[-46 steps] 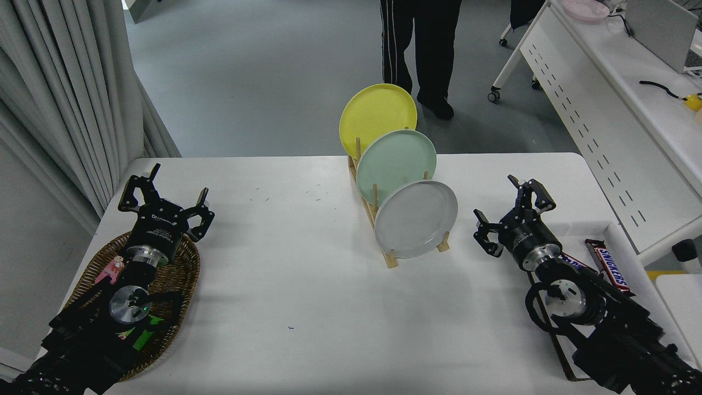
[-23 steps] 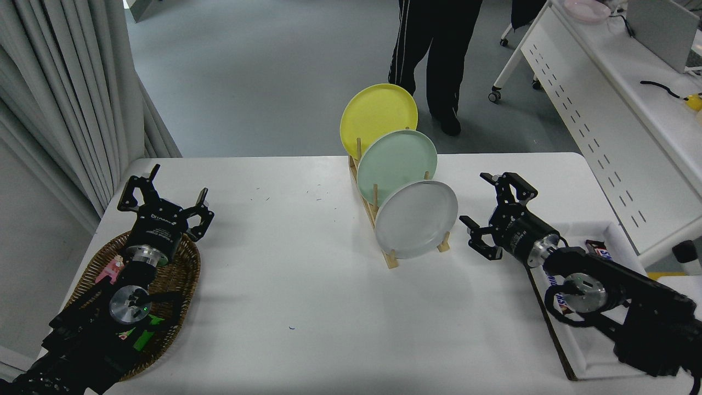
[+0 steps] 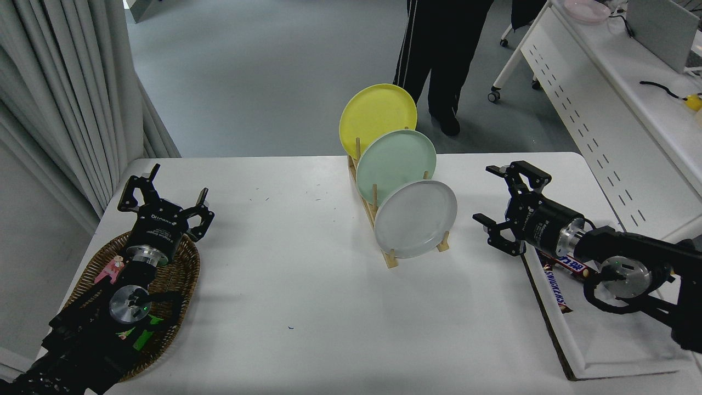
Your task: Place the plate on the table
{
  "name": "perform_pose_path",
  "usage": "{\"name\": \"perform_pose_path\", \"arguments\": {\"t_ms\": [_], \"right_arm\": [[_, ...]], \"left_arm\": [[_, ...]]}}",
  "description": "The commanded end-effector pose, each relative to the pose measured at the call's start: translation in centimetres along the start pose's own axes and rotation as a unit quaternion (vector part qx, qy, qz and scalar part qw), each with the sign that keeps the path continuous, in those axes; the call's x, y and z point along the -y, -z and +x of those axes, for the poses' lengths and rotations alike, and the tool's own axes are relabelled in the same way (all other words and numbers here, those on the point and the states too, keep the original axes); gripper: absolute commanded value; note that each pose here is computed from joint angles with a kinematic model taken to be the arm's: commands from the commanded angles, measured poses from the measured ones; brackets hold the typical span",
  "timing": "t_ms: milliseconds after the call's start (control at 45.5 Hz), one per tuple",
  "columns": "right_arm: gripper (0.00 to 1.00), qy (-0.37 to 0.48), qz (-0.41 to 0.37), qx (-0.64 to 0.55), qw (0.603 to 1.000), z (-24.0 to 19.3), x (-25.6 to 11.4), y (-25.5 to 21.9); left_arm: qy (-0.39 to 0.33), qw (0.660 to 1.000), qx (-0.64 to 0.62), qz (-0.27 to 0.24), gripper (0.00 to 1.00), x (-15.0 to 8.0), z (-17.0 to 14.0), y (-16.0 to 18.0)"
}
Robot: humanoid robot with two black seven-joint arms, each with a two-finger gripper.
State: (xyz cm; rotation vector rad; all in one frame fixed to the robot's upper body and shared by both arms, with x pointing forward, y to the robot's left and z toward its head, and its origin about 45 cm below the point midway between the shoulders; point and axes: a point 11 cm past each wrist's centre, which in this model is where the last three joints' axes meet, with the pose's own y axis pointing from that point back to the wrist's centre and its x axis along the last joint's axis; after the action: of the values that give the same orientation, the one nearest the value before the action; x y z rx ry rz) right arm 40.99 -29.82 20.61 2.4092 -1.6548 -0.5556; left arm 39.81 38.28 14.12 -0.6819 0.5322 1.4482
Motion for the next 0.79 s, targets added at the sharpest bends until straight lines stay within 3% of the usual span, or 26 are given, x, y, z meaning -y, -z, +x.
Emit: {"name": "perform_pose_path", "arguments": {"t_ms": [0, 220, 505, 769], "right_arm": [[1.0, -0.074, -0.019, -0.004, 0.997, -2.2, 1.0, 1.2], [1.0, -0.044, -0.04, 0.014, 0.998, -6.4, 3.1, 1.1], [1.0, -0.026, -0.157, 0.029, 0.987, -10.3, 4.3, -2.5], [1.0, -0.03, -0.125, -0.003, 0.992, -11.1, 5.3, -0.7]], "left_arm": [[0.0, 1.0, 0.0, 0.0, 1.0, 0.0, 0.0, 0.0], [0.0, 1.0, 0.0, 0.0, 1.0, 0.0, 0.0, 0.0], [0.0, 1.0, 0.0, 0.0, 1.0, 0.0, 0.0, 0.0], [0.0, 1.0, 0.0, 0.0, 1.0, 0.0, 0.0, 0.0]]}}
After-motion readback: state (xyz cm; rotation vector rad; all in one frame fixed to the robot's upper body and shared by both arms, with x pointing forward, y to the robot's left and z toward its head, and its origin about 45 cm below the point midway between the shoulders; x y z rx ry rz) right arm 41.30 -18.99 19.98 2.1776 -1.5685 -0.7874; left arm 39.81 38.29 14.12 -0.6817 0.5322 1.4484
